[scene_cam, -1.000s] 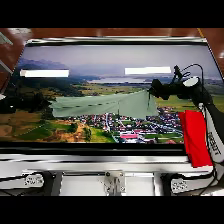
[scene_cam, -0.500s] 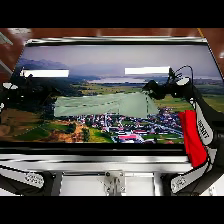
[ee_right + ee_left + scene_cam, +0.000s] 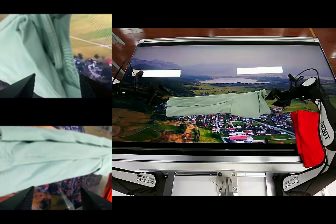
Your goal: Fold the shirts.
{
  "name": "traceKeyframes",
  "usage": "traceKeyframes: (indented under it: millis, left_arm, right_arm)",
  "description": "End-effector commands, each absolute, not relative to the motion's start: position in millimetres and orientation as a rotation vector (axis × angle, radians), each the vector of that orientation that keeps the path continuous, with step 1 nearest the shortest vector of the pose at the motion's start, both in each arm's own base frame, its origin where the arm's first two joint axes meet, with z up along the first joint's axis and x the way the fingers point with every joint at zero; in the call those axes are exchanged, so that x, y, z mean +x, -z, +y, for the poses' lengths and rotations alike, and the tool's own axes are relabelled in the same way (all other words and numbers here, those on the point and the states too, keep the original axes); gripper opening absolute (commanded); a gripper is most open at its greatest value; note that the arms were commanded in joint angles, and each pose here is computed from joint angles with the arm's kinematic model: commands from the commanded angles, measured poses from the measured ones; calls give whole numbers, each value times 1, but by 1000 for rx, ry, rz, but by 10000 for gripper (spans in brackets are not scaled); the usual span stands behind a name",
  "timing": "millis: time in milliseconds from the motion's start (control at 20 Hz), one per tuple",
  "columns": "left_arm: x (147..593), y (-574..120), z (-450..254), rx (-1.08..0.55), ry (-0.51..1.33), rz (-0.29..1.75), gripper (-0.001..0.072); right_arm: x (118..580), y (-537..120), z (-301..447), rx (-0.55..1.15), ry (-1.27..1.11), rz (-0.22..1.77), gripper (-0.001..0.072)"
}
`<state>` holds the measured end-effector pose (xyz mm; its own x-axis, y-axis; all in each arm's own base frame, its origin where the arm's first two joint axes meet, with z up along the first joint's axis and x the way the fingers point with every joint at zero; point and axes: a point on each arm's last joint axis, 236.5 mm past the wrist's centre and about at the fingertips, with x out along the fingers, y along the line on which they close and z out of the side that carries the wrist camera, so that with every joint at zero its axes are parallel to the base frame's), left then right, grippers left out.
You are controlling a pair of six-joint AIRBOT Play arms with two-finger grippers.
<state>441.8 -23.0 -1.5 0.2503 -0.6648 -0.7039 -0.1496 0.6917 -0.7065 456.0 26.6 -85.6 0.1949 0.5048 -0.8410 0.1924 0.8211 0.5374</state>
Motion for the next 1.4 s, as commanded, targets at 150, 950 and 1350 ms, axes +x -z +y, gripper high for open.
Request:
traceKeyframes:
  millis: [150, 950, 1350]
  left_arm:
    - [429, -19, -45, -732, 474, 1322, 643]
    - [456, 1, -203, -627, 632, 1251, 45]
    - [390, 25, -396, -705, 885, 1315, 46]
  right_arm:
    - [444, 126, 57, 718, -294, 1492, 680]
    - [449, -51, 80, 569, -471, 1247, 59]
    - [383, -163, 93, 508, -505, 1141, 59]
